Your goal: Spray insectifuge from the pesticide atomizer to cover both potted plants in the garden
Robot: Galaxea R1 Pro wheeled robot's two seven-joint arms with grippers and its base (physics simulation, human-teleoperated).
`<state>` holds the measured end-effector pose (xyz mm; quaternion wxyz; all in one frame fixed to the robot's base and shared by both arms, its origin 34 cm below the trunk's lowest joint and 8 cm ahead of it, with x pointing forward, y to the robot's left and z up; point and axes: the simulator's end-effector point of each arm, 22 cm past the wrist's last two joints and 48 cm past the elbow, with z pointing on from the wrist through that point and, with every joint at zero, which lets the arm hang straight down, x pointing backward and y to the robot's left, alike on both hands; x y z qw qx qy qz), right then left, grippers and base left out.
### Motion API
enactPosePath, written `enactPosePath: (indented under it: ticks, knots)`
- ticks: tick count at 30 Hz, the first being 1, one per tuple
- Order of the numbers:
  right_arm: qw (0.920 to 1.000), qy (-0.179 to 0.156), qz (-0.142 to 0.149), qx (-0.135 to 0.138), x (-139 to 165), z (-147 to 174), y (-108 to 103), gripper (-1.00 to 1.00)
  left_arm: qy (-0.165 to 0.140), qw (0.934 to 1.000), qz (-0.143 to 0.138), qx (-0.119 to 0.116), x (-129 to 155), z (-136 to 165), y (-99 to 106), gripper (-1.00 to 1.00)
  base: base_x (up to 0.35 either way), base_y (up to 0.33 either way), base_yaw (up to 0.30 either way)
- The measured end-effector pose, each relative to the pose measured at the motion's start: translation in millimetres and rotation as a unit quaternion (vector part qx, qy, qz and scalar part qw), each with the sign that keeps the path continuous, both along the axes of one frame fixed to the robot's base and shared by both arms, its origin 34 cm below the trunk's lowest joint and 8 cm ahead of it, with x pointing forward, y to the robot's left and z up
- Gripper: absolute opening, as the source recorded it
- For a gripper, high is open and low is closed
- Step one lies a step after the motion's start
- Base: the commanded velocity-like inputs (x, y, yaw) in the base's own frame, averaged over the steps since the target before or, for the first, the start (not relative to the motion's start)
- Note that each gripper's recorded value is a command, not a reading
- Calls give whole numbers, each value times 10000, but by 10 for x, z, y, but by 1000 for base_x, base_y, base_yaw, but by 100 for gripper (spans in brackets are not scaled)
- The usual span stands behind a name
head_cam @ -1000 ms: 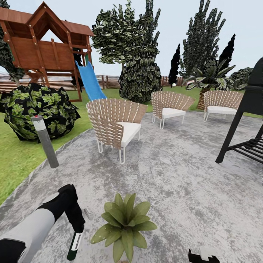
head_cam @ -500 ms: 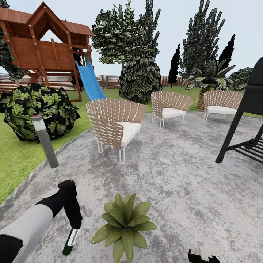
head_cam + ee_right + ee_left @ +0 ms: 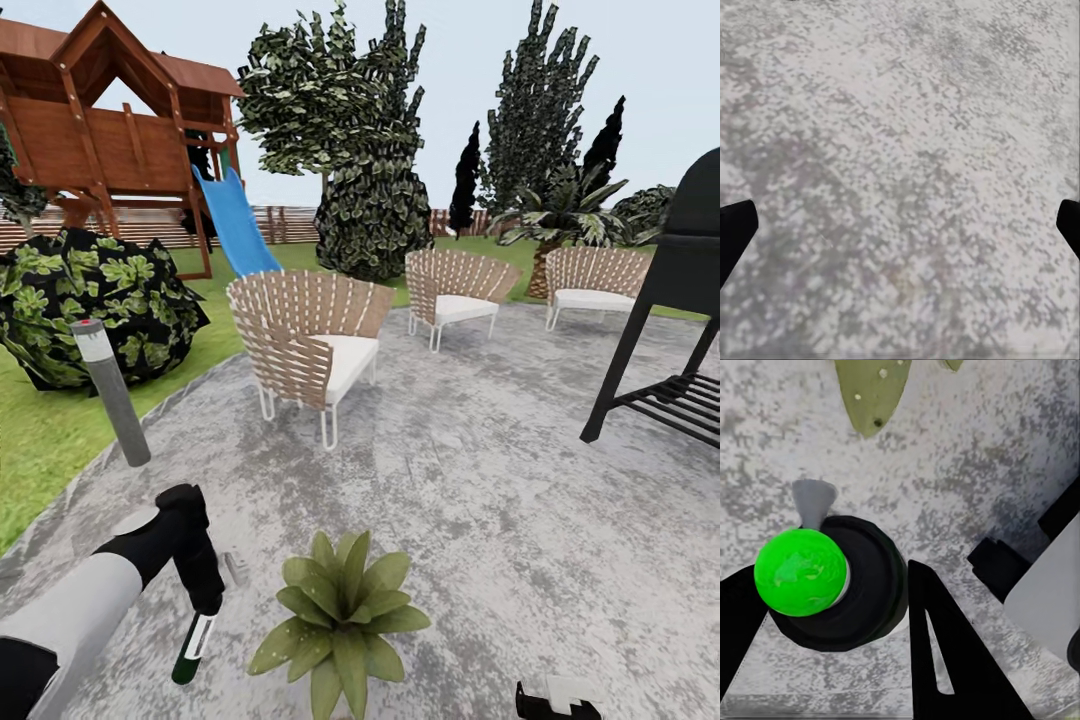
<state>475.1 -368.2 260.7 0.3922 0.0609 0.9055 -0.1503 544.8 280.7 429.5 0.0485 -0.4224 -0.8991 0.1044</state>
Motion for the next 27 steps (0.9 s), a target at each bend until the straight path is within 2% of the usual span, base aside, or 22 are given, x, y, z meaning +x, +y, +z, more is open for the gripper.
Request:
enactPosePath:
  ticks: [12,14,17,19,27]
  knots:
    - [10000,-5,9,-10,3,3,-8,100,26,10000,-39,30,-49,-68,-34,-100,4,47,-4]
    - [10000,-4,10,-10,2,3,-8,100,15,9999,-56,149,-67,-109,34,-100,0,0,0]
    - [10000,-5,9,-10,3,3,-8,100,-43,9990,-60,446,-59,-157,216,-100,0,16,0]
    - [10000,-5,9,-5,3,2,-3,100,-64,9985,-49,535,-53,-166,278,-100,0,149,-6]
    - [10000,-21,5,1,10,13,2,100,-162,9985,-78,519,1,-133,209,-100,0,234,-176]
